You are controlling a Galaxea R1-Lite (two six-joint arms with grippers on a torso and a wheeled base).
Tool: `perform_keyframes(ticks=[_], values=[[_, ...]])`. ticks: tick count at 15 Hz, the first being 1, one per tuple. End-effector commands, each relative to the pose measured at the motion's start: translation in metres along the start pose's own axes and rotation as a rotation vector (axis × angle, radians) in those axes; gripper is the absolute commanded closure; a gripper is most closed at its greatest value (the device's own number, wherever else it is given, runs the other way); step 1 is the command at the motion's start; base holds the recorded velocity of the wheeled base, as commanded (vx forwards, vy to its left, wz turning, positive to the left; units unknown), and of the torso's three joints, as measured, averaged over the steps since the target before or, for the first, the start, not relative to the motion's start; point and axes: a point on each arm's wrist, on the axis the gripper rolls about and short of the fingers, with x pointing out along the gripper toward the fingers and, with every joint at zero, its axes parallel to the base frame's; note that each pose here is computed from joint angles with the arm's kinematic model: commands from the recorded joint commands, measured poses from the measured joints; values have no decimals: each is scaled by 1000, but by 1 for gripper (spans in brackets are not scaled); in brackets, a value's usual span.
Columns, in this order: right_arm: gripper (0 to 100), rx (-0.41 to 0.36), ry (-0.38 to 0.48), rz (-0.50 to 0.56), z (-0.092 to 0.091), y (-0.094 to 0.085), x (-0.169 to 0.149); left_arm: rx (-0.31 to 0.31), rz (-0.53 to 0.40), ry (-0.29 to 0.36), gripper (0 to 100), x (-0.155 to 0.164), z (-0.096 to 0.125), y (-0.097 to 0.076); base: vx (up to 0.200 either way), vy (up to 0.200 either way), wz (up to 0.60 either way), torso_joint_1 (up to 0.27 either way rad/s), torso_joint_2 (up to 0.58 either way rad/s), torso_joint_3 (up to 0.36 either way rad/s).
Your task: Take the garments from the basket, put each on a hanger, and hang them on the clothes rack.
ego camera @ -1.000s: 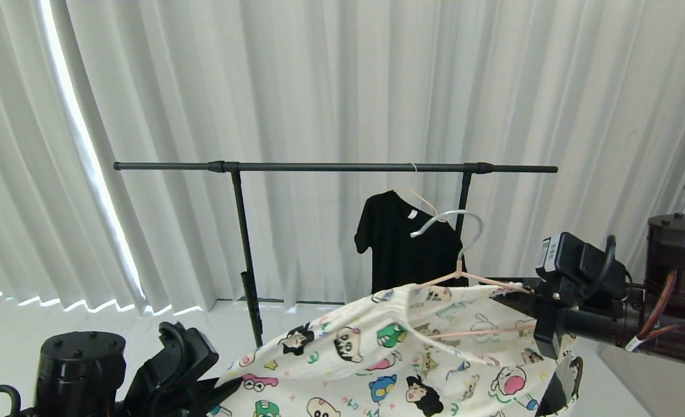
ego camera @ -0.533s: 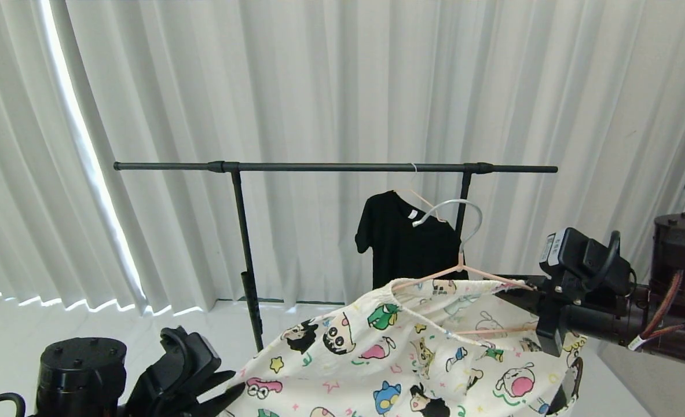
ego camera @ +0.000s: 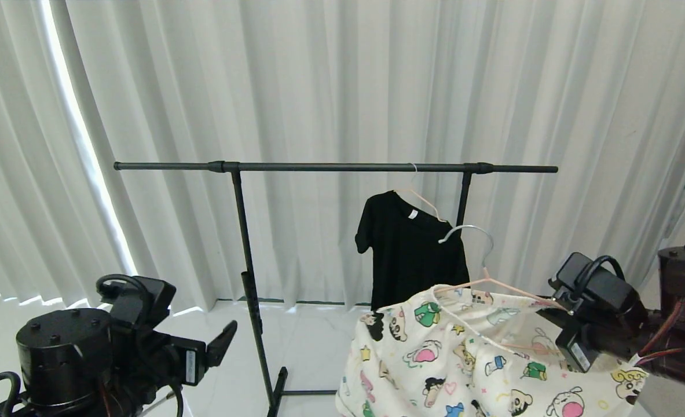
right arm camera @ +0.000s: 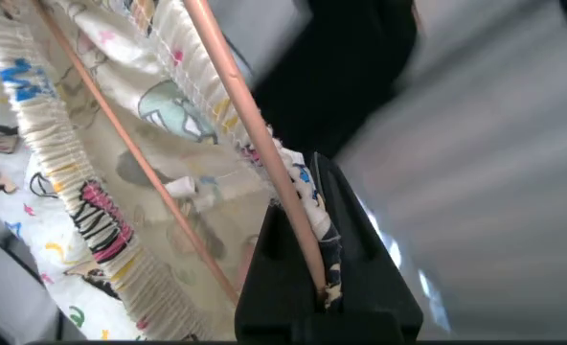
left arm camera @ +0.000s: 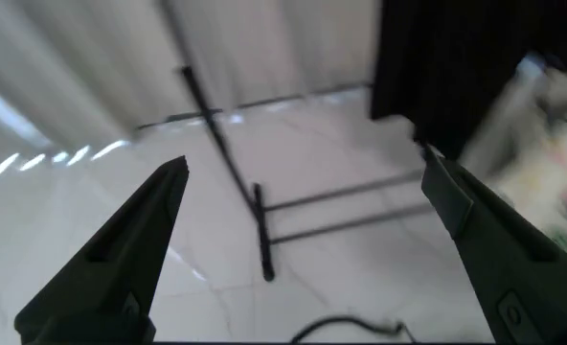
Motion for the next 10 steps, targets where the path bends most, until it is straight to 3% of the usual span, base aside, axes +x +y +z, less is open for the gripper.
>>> perform_keyframes(ticks=[1, 3, 6, 8, 10], values=[[100, 76, 146, -103, -26, -7, -4, -27, 68, -31, 0, 2, 8, 2, 0, 0, 0, 0, 0, 0], [100, 178, 299, -202, -42, -13, -7, -23, 89, -39, 0, 2, 10, 3, 0, 0, 0, 0, 0, 0], [100, 289, 539, -388, -63, -20, -14, 39, 206, -27, 0, 1, 9, 5, 0, 0, 0, 0, 0, 0], [100, 384, 539, -432, -63, -25, -10, 33, 208, -59, 0, 2, 14, 5, 0, 0, 0, 0, 0, 0], [100, 417, 492, -432, -51, -28, -4, 37, 205, -53, 0, 1, 12, 5, 0, 0, 0, 0, 0, 0]])
